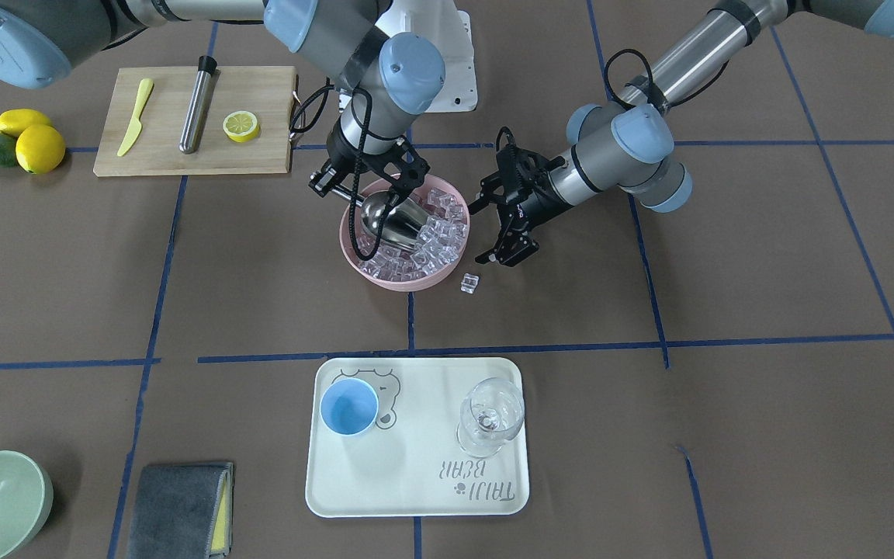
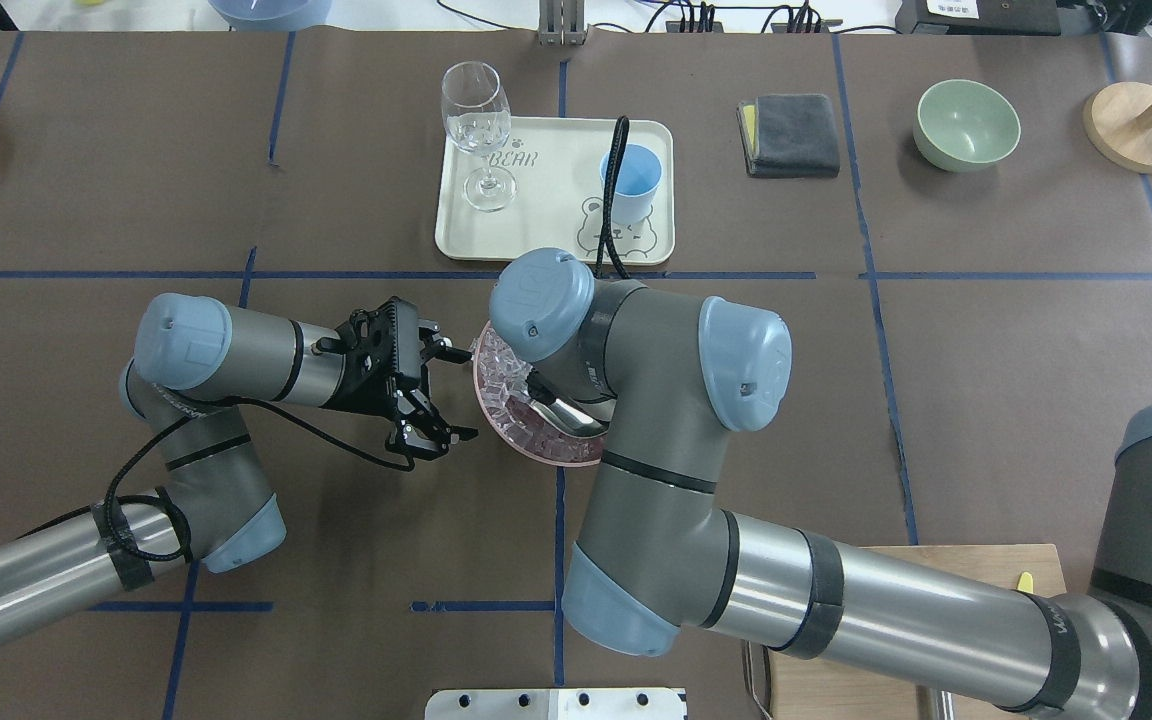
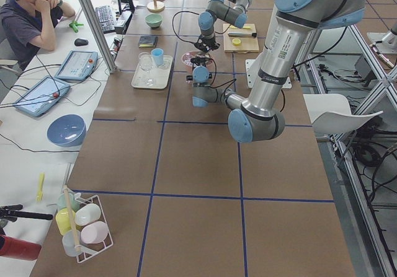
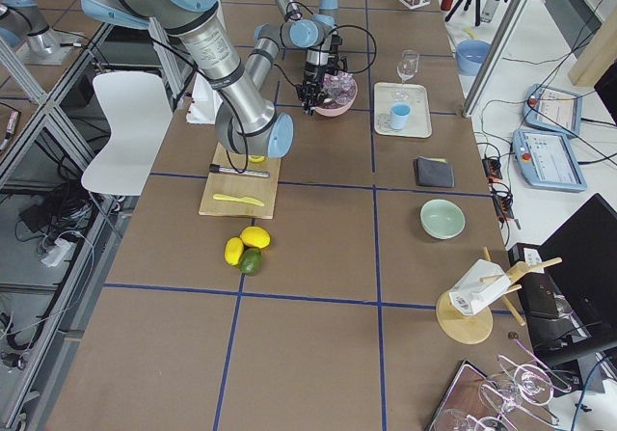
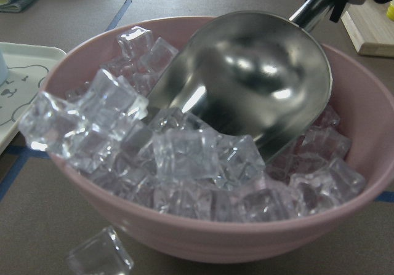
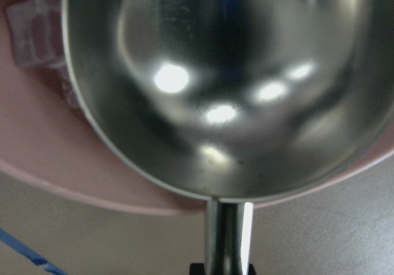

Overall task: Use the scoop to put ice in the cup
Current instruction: 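Scoop ice cubes and lift the scoop out of the bowl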

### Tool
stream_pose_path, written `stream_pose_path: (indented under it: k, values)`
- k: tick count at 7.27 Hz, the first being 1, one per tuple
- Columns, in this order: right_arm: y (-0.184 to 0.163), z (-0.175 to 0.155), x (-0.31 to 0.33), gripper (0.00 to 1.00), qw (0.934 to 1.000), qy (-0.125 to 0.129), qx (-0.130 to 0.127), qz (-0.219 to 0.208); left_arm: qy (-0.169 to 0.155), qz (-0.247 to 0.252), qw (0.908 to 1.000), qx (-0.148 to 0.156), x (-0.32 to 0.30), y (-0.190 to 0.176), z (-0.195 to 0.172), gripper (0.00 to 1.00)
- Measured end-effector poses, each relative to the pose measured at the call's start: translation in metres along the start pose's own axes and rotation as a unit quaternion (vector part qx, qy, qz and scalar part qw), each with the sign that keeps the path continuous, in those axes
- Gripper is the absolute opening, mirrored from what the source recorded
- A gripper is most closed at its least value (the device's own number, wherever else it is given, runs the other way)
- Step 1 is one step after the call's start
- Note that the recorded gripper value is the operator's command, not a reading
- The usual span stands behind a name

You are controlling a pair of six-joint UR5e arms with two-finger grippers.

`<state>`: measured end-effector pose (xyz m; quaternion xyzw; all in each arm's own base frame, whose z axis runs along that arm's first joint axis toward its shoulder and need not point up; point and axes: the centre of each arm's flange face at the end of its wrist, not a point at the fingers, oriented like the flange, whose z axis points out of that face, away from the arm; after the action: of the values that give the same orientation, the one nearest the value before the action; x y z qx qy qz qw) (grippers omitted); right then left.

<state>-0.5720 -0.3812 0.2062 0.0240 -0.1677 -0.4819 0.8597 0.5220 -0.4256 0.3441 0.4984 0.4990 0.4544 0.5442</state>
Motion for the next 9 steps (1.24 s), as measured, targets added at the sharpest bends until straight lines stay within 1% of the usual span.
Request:
stream_pose_path:
  k: [4,6,9]
  values:
    - [0.001,0.019,0.003,0.0,0.9991,-0.007,0.042,0.0,0.0,0.0,1.0,0.0,0.0,0.0,0.0,1.0]
    - [0.009,0.01,0.003,0.0,0.9983,-0.011,0.057,-0.001,-0.001,0.0,1.0,0.0,0.0,0.0,0.0,1.0]
    - [0.034,-0.021,0.006,0.0,0.9981,-0.014,0.06,0.003,-0.001,0.0,1.0,0.0,0.0,0.0,0.0,1.0]
